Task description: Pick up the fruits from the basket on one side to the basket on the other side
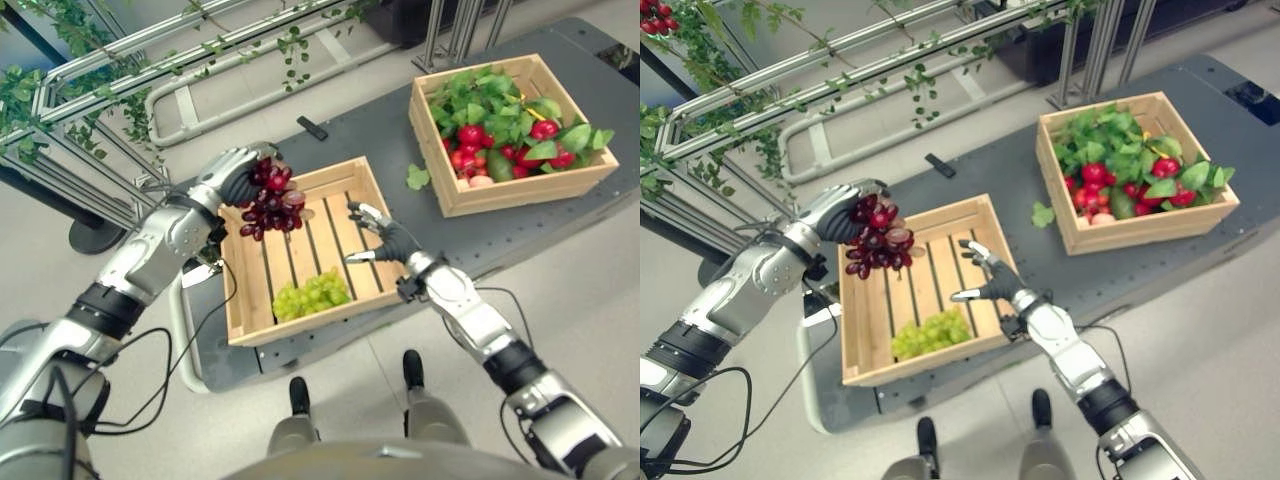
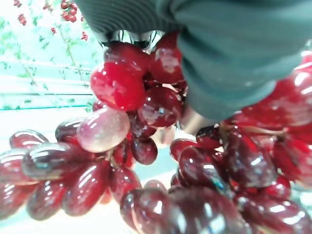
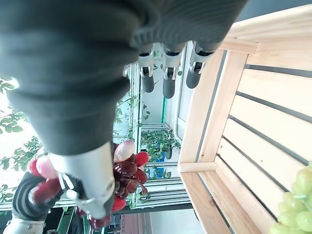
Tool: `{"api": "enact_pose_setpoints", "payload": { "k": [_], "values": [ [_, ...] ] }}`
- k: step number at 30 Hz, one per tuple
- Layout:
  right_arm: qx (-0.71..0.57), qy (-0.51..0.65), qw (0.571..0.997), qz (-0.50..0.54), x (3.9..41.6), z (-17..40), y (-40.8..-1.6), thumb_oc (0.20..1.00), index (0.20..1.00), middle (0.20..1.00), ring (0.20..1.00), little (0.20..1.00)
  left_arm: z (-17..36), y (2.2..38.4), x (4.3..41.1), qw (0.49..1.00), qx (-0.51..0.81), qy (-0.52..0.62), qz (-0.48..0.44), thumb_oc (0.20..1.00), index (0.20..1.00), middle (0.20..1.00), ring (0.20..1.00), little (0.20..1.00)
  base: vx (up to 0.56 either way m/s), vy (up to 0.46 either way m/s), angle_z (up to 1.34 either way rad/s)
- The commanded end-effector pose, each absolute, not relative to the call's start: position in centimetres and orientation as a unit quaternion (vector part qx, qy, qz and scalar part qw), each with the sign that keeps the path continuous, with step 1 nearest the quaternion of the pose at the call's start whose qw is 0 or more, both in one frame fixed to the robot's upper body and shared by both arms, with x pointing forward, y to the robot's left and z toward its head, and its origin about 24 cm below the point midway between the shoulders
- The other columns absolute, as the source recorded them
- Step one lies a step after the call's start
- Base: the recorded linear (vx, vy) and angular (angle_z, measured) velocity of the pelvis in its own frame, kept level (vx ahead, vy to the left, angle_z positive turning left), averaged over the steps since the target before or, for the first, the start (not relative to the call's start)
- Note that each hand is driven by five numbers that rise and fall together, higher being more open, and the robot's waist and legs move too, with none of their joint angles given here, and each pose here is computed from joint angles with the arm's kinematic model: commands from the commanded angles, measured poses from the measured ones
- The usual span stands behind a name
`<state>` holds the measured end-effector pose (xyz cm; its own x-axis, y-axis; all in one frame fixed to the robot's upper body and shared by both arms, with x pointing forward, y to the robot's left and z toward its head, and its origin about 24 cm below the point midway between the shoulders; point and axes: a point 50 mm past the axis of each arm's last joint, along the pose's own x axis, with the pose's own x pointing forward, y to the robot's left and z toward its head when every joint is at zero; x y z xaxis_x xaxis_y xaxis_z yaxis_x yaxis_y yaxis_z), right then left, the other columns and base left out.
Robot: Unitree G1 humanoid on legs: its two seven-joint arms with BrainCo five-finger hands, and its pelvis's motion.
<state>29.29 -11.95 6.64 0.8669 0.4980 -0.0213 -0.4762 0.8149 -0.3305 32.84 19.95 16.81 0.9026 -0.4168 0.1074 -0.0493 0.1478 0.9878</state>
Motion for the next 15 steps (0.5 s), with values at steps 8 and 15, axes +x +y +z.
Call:
{"api": "enact_pose_setpoints", "payload": {
  "k": [8, 15],
  "values": [
    [-0.155, -0.092, 0.954, 0.240, 29.4, 8.5, -12.8, 1.000, 1.000, 1.000, 1.000, 1.000, 20.4, 19.5, 33.1, 0.685, 0.681, -0.232, -0.117, 0.200, 0.200, 0.200, 0.200, 0.200, 0.00, 0.000, 0.00],
    [-0.161, -0.081, 0.956, 0.233, 29.1, 8.0, -13.5, 1.000, 1.000, 1.000, 1.000, 1.000, 19.3, 19.5, 32.6, 0.683, 0.684, -0.219, -0.135, 0.200, 0.200, 0.200, 0.200, 0.200, 0.00, 0.000, 0.00]
  ]
}}
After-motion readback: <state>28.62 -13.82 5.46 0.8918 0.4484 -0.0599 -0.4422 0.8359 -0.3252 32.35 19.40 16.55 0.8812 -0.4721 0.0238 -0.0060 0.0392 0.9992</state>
